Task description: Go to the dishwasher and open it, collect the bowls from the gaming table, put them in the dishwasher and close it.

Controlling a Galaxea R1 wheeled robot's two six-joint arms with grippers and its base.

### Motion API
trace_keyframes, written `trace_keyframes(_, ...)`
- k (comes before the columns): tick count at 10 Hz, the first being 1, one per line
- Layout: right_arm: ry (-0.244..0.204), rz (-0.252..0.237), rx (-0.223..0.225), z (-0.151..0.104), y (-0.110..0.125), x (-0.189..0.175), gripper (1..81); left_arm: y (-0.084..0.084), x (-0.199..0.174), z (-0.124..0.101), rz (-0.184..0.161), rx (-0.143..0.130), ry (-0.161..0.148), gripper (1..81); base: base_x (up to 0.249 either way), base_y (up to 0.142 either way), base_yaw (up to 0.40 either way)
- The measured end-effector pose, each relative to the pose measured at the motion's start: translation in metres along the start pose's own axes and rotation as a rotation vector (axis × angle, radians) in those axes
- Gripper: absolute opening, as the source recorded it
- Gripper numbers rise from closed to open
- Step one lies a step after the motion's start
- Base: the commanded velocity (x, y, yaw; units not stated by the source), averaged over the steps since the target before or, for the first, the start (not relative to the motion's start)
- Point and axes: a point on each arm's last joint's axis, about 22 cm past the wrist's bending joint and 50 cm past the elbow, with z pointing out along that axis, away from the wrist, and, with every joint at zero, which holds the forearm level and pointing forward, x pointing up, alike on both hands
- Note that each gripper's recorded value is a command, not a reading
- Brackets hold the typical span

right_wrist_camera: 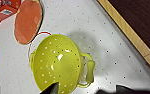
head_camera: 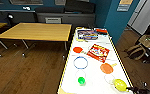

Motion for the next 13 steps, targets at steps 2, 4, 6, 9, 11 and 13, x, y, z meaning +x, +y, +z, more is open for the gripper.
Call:
trace_keyframes(2,-0.012,0.002,0.005,0.008,-0.002,-0.007,81.1,0.0,0.0,0.0,-0.001,0.0,0.0,81.1,0.0,0.0,0.0)
trace_keyframes(4,-0.018,0.002,0.017,0.015,-0.008,-0.012,81.1,-0.001,-0.001,0.0,-0.001,0.001,-0.001,81.1,0.0,0.0,0.0)
trace_keyframes(6,-0.041,0.001,0.046,0.03,-0.024,-0.024,81.1,-0.002,-0.001,-0.001,0.0,0.003,-0.001,81.1,0.0,0.0,0.0)
trace_keyframes(9,-0.043,0.005,0.069,0.036,-0.031,-0.031,81.1,-0.006,-0.001,-0.002,-0.001,0.008,-0.001,81.1,0.0,0.0,0.0)
trace_keyframes(11,-0.059,0.018,0.086,0.045,-0.033,-0.047,81.1,-0.006,-0.001,-0.002,0.0,0.008,-0.002,81.1,0.0,0.0,0.0)
trace_keyframes(13,-0.069,0.045,0.123,0.055,-0.037,-0.07,81.1,-0.007,-0.003,-0.002,-0.003,0.009,-0.004,81.1,0.0,0.0,0.0)
